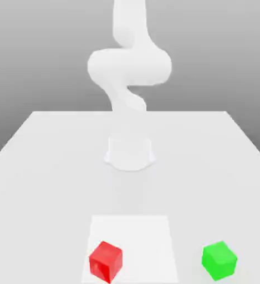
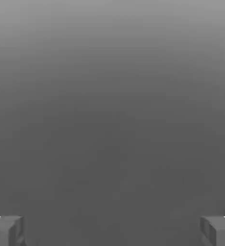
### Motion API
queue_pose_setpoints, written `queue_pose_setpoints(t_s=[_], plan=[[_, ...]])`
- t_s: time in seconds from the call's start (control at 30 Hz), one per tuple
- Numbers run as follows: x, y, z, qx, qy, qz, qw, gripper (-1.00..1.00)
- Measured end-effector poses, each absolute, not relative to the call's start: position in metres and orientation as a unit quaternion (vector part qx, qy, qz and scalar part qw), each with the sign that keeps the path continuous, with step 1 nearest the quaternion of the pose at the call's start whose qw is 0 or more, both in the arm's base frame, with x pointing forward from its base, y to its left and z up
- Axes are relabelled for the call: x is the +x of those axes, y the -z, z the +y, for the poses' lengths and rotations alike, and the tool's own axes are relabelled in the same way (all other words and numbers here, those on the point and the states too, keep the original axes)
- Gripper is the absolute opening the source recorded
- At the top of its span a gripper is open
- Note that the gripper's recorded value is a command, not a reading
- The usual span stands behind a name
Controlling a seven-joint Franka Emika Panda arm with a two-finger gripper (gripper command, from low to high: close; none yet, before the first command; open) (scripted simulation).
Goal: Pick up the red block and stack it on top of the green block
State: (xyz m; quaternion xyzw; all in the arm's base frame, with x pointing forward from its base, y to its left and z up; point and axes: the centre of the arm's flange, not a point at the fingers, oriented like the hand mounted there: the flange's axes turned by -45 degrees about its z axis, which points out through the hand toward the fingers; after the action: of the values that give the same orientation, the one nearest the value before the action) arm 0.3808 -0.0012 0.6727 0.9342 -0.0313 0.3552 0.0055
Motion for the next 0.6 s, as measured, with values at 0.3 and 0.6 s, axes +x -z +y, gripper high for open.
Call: queue_pose_setpoints(t_s=[0.3, 0.6], plan=[[0.470, -0.512, -0.020, 0.966, -0.228, -0.118, 0.023, 0.00], [0.493, -0.338, -0.045, 0.974, -0.100, -0.202, 0.019, 0.00]])
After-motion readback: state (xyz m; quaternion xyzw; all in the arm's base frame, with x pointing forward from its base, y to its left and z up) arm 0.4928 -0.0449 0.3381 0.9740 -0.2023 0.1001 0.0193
